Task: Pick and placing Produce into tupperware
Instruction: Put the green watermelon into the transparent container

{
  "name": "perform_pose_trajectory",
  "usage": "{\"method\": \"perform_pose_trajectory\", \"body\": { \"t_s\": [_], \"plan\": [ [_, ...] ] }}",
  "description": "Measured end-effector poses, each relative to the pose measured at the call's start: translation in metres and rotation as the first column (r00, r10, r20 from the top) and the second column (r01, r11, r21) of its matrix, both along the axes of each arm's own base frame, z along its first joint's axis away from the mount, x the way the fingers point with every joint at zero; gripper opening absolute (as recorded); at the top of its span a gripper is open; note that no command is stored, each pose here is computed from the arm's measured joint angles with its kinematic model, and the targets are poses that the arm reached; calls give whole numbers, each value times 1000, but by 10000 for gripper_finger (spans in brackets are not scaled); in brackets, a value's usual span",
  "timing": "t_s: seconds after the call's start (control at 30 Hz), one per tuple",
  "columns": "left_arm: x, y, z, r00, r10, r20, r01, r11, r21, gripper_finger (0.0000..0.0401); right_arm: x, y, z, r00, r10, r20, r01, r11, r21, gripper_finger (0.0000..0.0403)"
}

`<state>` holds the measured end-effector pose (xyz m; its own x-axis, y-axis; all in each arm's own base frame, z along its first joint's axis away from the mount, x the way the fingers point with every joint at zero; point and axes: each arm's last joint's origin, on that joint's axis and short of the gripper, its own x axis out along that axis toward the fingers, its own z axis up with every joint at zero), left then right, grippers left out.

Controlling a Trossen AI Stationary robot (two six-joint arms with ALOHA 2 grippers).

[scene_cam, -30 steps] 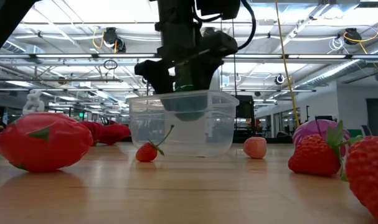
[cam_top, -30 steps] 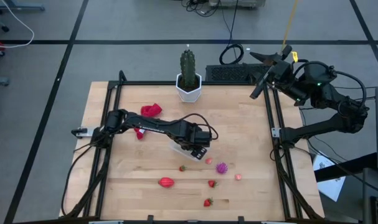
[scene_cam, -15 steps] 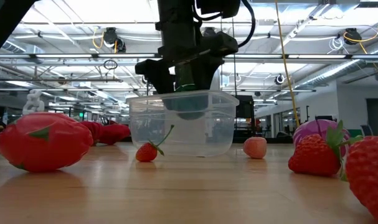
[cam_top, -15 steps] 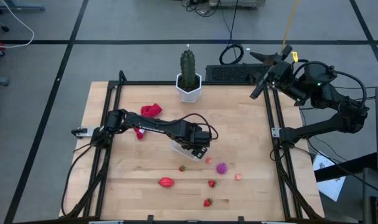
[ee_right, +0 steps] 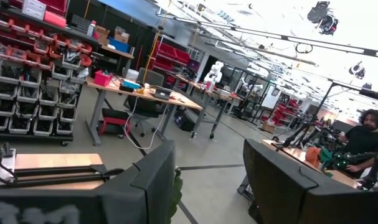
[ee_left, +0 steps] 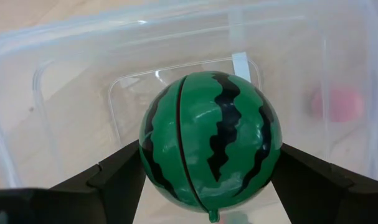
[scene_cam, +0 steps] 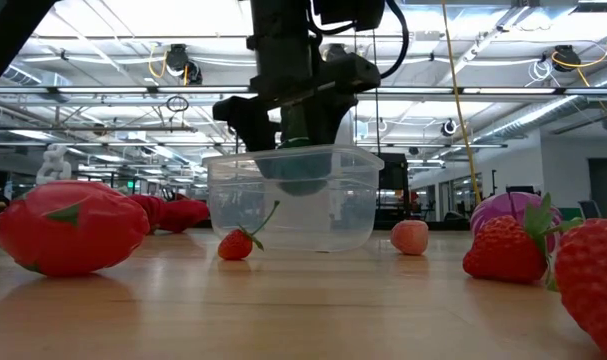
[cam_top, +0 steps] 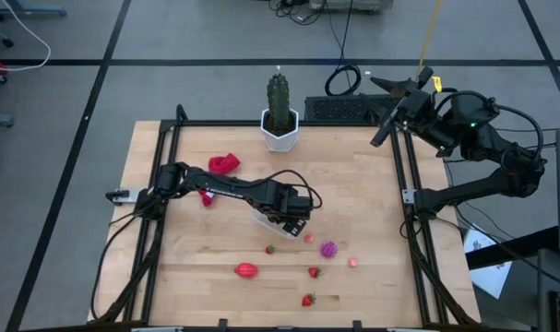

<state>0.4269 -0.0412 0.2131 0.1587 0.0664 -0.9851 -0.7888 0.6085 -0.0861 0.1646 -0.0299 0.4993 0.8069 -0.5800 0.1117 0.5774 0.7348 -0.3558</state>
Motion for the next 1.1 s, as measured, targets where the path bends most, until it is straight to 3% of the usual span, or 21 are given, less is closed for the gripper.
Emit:
{"method": "perform_pose_trajectory", "body": {
  "t_s": [0.37,0.6,1.1],
  "plan": [
    [2,0,-5,1000,12,-10,-12,1000,-1,308,0,0,0,1000,0,0,0,1000,0,183],
    [3,-2,-18,998,6,-61,-9,998,-58,308,0,0,0,1000,2,1,-2,1000,0,183],
    [4,-1,-15,999,-1,-38,0,999,-34,308,0,0,-2,1000,2,-26,-2,1000,3,183]
  ]
}}
